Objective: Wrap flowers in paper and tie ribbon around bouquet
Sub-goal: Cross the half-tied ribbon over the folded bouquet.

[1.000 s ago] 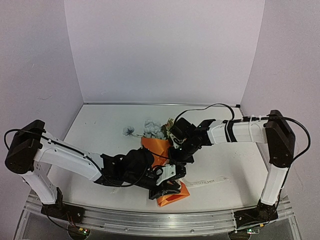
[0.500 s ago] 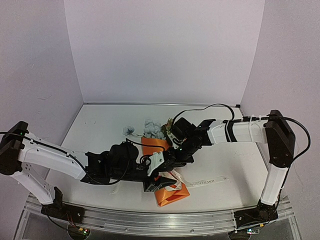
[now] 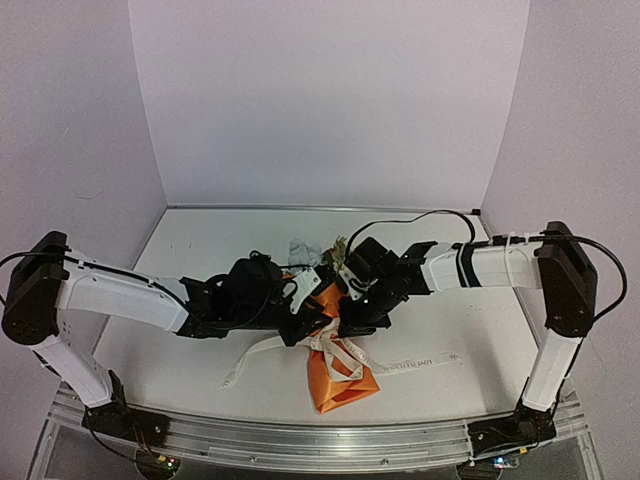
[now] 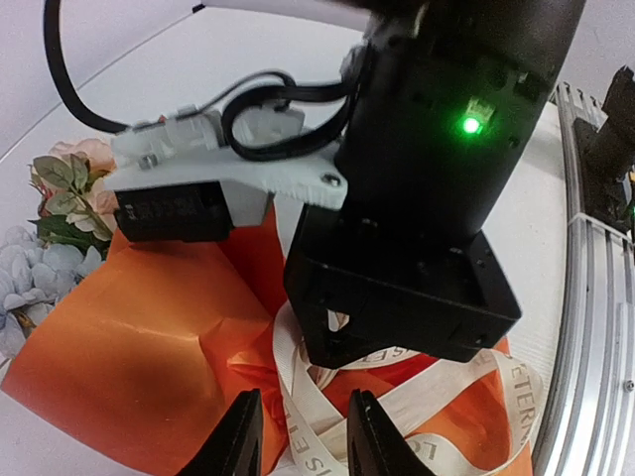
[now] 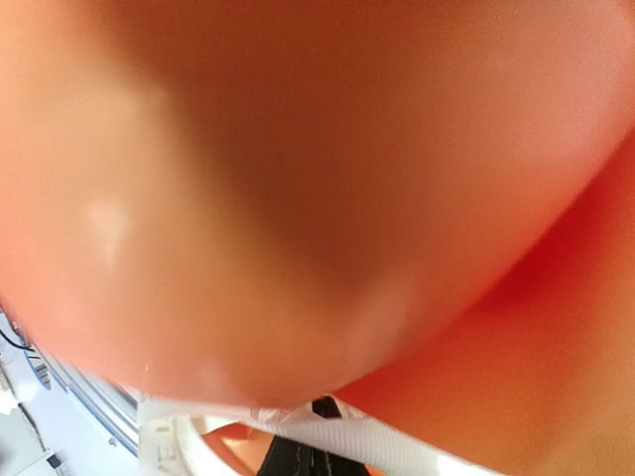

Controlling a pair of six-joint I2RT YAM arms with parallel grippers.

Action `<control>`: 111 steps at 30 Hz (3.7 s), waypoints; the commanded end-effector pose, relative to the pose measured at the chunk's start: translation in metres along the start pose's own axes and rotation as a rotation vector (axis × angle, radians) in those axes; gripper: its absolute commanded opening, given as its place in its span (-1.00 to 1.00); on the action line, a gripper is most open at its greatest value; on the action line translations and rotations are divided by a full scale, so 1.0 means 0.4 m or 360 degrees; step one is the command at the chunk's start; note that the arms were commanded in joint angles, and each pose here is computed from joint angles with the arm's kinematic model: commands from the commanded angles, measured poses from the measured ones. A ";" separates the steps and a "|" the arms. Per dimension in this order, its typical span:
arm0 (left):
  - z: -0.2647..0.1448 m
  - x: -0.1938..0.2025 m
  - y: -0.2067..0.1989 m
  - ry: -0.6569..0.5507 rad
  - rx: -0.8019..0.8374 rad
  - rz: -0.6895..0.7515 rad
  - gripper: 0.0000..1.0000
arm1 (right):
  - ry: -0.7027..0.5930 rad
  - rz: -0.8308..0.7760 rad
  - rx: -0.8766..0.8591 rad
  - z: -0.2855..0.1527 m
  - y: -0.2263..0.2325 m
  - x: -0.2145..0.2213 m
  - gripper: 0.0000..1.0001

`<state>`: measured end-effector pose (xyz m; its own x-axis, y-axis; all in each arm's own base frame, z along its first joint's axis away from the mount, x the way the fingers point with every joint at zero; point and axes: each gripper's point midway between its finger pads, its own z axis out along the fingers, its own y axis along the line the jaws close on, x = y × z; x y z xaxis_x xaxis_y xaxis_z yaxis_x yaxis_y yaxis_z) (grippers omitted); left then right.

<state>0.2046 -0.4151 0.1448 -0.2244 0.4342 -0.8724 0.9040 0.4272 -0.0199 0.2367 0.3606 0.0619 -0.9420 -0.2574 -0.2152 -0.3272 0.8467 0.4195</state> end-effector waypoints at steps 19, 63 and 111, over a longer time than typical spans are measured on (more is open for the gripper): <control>0.100 0.045 0.039 0.0245 -0.0119 0.0088 -0.65 | -0.0141 -0.0020 -0.0058 -0.057 0.021 -0.028 -1.00; 0.073 0.069 -0.058 0.0216 0.0278 -0.0035 -1.00 | -0.0368 -0.0056 -0.0122 -0.054 0.019 -0.067 -0.93; 0.097 0.122 -0.063 0.0275 0.0337 0.0045 -0.99 | -0.0195 0.0049 -0.0151 -0.081 -0.004 -0.033 -0.16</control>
<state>0.1853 -0.4324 0.0798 -0.2598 0.5917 -0.7632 0.9563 0.2672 -0.1184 0.2511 0.3469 0.0927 -0.9332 -0.1724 -0.3154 -0.3180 0.8049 0.5010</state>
